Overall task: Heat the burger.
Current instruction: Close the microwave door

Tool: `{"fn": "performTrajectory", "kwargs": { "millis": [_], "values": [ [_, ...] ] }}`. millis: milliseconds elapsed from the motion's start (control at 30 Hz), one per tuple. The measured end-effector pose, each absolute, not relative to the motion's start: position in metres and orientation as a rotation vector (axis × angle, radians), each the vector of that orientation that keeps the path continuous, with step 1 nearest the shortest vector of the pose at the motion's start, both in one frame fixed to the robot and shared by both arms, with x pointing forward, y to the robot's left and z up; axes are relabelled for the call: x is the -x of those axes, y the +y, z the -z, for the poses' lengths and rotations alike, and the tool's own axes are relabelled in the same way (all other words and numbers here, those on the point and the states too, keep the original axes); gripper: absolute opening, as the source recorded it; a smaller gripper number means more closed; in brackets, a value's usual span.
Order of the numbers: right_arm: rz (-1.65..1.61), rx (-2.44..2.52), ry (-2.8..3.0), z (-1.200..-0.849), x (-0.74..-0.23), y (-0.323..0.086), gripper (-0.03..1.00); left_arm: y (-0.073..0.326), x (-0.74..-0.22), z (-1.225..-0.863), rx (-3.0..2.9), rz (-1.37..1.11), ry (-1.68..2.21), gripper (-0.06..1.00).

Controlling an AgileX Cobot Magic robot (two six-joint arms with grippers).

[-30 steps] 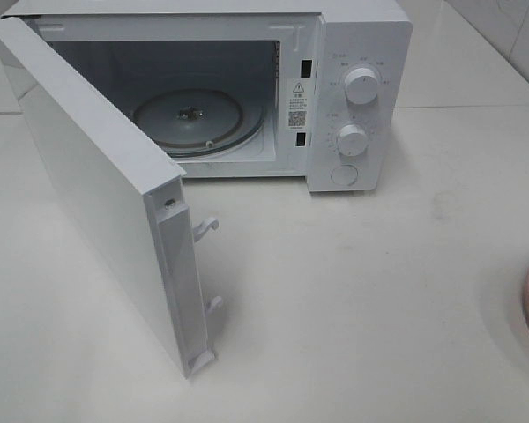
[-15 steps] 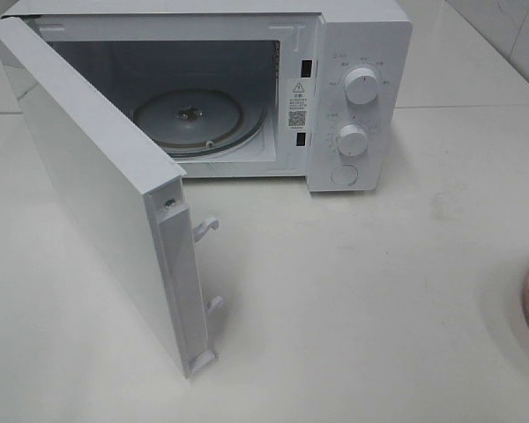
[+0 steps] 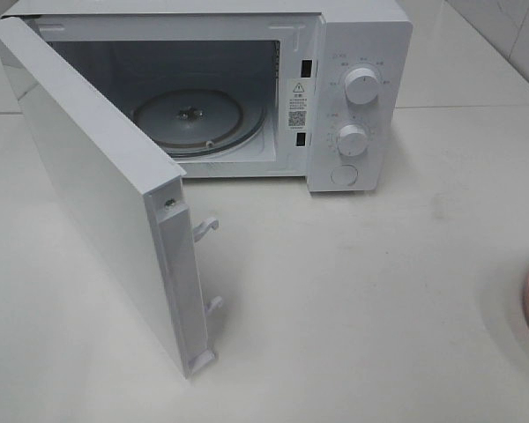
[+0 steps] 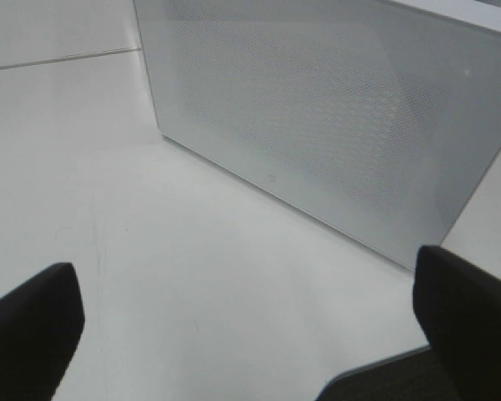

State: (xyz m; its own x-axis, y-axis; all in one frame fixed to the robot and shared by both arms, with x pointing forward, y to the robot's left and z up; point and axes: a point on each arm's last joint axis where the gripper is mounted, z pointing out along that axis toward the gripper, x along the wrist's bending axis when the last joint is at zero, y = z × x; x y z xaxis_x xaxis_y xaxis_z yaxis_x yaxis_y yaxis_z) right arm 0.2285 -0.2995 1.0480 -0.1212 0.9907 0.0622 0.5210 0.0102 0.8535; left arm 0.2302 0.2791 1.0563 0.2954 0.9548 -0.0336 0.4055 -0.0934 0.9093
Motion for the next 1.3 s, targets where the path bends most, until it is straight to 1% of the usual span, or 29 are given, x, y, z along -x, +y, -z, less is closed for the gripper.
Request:
{"fn": "performTrajectory", "kwargs": {
  "millis": [1300],
  "values": [
    [-1.020, -1.559, 1.700, -1.0480, -0.2285, -0.2995, 0.76, 0.2791, -0.2302, -1.0563, -1.665, -0.768, 1.256, 0.99]
  ]
}}
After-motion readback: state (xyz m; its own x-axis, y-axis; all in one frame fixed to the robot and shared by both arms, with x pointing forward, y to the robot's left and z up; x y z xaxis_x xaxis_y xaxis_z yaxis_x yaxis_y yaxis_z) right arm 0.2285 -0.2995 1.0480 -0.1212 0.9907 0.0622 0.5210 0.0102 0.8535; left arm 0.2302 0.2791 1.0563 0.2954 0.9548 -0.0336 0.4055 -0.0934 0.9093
